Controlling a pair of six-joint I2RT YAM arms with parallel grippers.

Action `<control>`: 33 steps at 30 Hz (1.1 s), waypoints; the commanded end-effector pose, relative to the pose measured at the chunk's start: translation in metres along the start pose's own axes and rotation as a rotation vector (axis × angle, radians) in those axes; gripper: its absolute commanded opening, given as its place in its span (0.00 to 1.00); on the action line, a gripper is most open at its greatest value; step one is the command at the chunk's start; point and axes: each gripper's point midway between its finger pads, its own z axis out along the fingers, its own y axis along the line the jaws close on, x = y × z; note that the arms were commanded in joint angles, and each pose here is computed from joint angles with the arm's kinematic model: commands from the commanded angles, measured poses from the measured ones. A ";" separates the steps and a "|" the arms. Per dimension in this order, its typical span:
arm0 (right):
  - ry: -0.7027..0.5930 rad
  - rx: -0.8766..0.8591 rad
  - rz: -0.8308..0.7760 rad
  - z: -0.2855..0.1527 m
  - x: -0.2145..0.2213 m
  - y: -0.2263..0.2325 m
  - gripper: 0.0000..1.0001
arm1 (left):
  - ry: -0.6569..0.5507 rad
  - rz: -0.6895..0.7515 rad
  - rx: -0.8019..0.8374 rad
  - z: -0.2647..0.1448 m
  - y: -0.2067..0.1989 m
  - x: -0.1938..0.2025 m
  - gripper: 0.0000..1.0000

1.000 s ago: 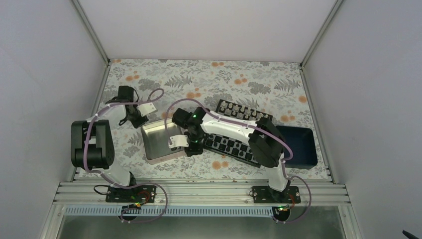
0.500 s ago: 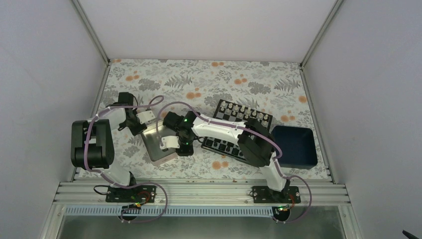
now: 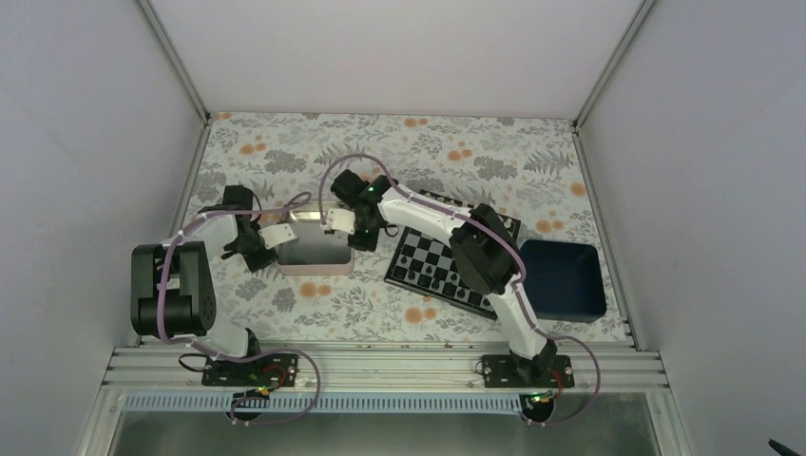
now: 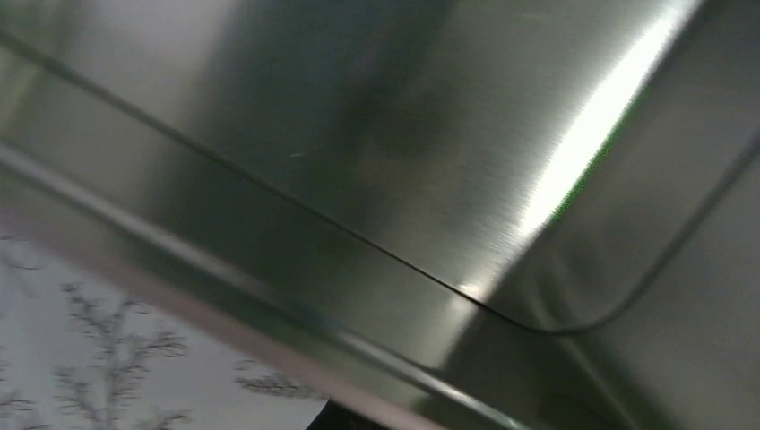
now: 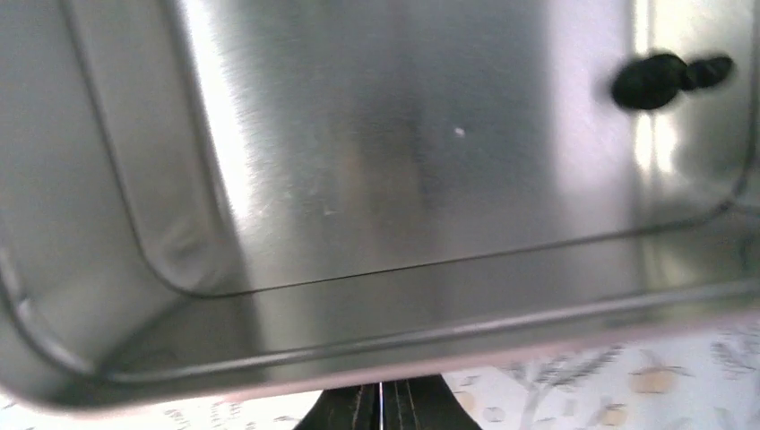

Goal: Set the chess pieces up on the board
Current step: Adjust the storage box at the center of the board.

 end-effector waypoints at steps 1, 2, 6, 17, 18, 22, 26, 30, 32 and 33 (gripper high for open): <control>-0.075 0.095 0.005 0.001 -0.023 -0.035 0.04 | -0.034 0.032 0.126 -0.008 -0.039 -0.002 0.02; -0.069 0.103 0.012 0.002 -0.021 -0.042 0.04 | -0.037 0.035 0.134 -0.009 -0.042 -0.003 0.02; -0.062 0.155 0.038 -0.008 -0.019 -0.069 0.04 | -0.033 0.039 0.148 -0.011 -0.050 -0.002 0.02; -0.221 0.239 0.010 -0.052 -0.065 -0.095 0.26 | -0.009 -0.063 -0.173 -0.058 0.019 0.018 0.34; -0.229 0.226 -0.002 -0.049 -0.068 -0.093 0.29 | -0.035 -0.084 -0.208 -0.067 0.030 0.019 0.50; -0.262 0.199 -0.054 -0.039 -0.077 -0.090 0.39 | -0.104 -0.179 -0.301 -0.088 0.072 0.029 0.98; -0.283 0.182 -0.109 -0.030 -0.084 -0.085 0.44 | -0.181 -0.245 -0.362 -0.095 0.104 0.034 1.00; -0.274 0.168 -0.120 -0.016 -0.087 -0.086 0.46 | -0.210 -0.291 -0.391 -0.092 0.118 0.035 1.00; -0.267 0.162 -0.116 -0.009 -0.088 -0.088 0.46 | -0.216 -0.296 -0.396 -0.090 0.120 0.035 1.00; -0.267 0.162 -0.117 -0.006 -0.089 -0.089 0.47 | -0.219 -0.297 -0.394 -0.088 0.120 0.035 1.00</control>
